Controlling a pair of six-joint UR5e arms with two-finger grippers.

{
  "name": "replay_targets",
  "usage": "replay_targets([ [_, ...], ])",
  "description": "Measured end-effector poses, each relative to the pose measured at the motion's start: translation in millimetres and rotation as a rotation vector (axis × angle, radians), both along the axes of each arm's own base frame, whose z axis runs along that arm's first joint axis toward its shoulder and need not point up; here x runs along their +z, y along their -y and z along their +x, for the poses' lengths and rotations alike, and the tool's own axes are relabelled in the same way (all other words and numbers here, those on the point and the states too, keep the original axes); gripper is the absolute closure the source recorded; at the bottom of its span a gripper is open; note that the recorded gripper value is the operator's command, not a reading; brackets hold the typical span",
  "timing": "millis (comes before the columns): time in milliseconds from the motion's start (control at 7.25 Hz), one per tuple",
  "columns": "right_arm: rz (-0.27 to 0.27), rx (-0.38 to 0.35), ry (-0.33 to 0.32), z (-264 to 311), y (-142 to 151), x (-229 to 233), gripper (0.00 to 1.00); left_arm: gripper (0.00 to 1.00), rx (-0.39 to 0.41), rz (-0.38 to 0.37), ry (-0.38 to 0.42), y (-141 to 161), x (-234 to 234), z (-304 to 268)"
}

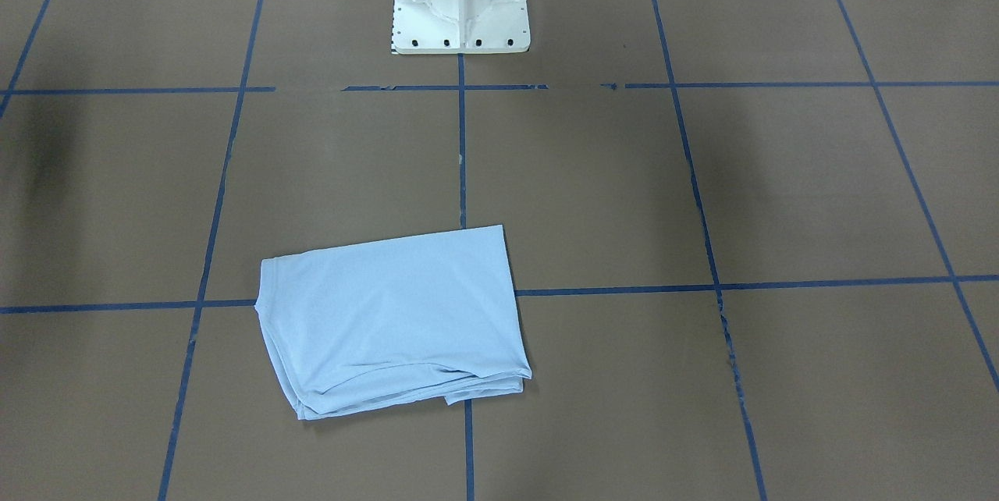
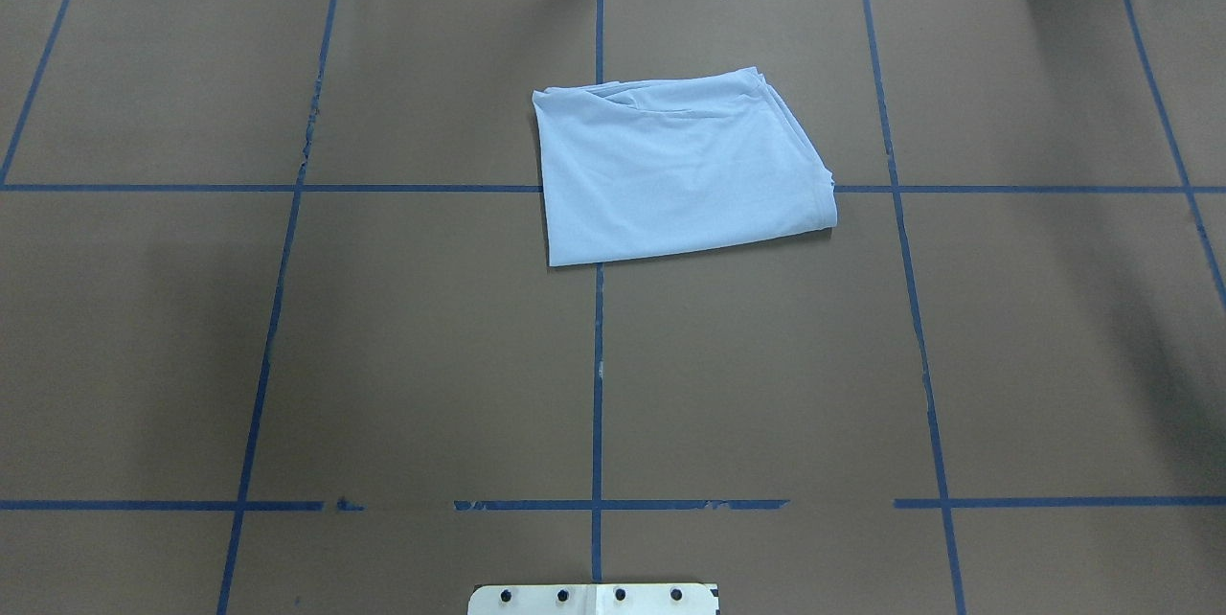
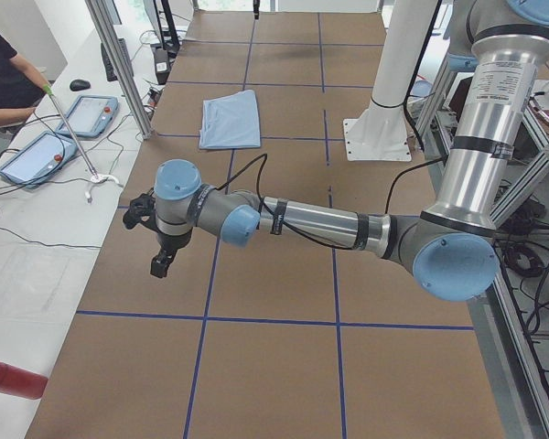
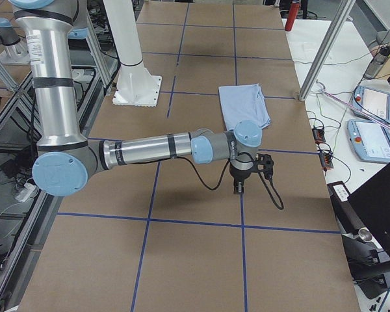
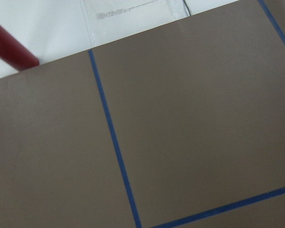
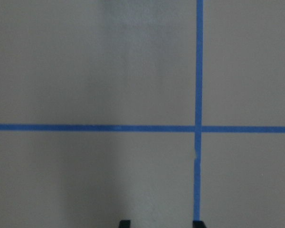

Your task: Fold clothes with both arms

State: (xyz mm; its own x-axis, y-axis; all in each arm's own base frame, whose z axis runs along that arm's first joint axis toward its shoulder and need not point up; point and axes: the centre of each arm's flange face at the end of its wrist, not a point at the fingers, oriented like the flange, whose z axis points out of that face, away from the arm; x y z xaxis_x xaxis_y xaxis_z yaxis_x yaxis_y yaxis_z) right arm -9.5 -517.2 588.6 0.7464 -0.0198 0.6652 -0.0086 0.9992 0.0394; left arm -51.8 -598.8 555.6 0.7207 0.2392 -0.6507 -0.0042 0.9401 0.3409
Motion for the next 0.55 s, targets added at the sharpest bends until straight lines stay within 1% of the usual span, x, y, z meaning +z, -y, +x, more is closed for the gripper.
replay_targets([
  [138,0.013,-0.038,-0.001,6.7,-16.7,12.8,0.0,0.0,0.006,-0.073,-0.028,-2.7,15.7,-3.8],
  [276,0.016,-0.059,0.001,8.5,-19.5,21.1,0.0,0.0,0.007,-0.116,-0.039,-4.7,27.8,-5.1],
  [414,0.013,-0.068,0.005,8.1,-15.0,25.6,0.0,0.0,0.003,-0.138,-0.04,-11.6,32.8,-6.6],
  [552,0.007,-0.071,0.011,7.1,-10.3,29.5,0.0,0.0,-0.01,-0.162,-0.042,-25.5,30.9,-7.3],
])
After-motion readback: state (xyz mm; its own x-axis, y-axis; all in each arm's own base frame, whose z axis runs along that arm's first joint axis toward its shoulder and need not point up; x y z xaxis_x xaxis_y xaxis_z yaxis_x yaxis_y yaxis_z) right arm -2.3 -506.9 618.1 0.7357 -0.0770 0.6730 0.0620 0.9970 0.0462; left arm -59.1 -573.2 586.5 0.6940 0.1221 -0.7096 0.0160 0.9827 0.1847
